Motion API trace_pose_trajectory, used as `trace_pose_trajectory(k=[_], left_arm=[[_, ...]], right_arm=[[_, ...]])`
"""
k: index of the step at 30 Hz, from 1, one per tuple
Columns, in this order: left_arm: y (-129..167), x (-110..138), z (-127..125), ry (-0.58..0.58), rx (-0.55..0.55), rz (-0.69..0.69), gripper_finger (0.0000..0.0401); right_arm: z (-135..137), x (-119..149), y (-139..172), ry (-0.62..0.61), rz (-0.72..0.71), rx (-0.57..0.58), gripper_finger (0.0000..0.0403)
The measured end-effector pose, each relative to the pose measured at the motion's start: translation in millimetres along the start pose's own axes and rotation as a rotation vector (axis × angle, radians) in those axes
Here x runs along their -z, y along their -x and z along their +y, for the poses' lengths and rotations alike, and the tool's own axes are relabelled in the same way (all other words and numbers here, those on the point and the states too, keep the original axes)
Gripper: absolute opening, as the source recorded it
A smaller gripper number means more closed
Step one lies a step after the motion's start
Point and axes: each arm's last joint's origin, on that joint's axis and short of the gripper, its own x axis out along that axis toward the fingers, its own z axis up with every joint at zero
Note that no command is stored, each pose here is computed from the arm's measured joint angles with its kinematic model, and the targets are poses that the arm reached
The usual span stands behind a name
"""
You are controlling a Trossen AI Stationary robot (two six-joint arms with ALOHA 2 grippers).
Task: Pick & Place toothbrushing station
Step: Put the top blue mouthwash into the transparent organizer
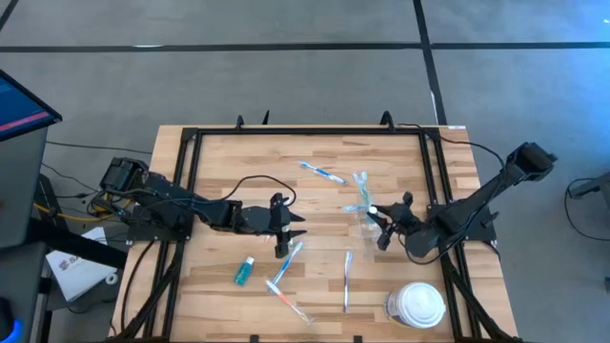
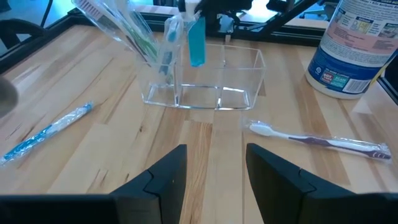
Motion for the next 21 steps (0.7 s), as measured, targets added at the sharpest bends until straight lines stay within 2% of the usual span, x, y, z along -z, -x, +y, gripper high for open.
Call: trace_pose_trajectory(k=[3,11,21], left_arm=[[0.0,-0.3,0.0,0.0,0.0,-0.003,0.0158],[0.0,-0.4,-0.1,-0.001,0.002,-0.004,0.0158],[0.0,-0.9,-0.2,0.0,0.003,-0.009,0.0158]], right_arm=[[-5.3,-0.9,1.6,-0.018,-0.009,-0.001,0.0085],[-16.2,17.7,0.3,-0.081,-0.046,-0.028,0.0085],[-22.2,29.6,-0.6,-0.075,-0.083,-0.077,0.0085]])
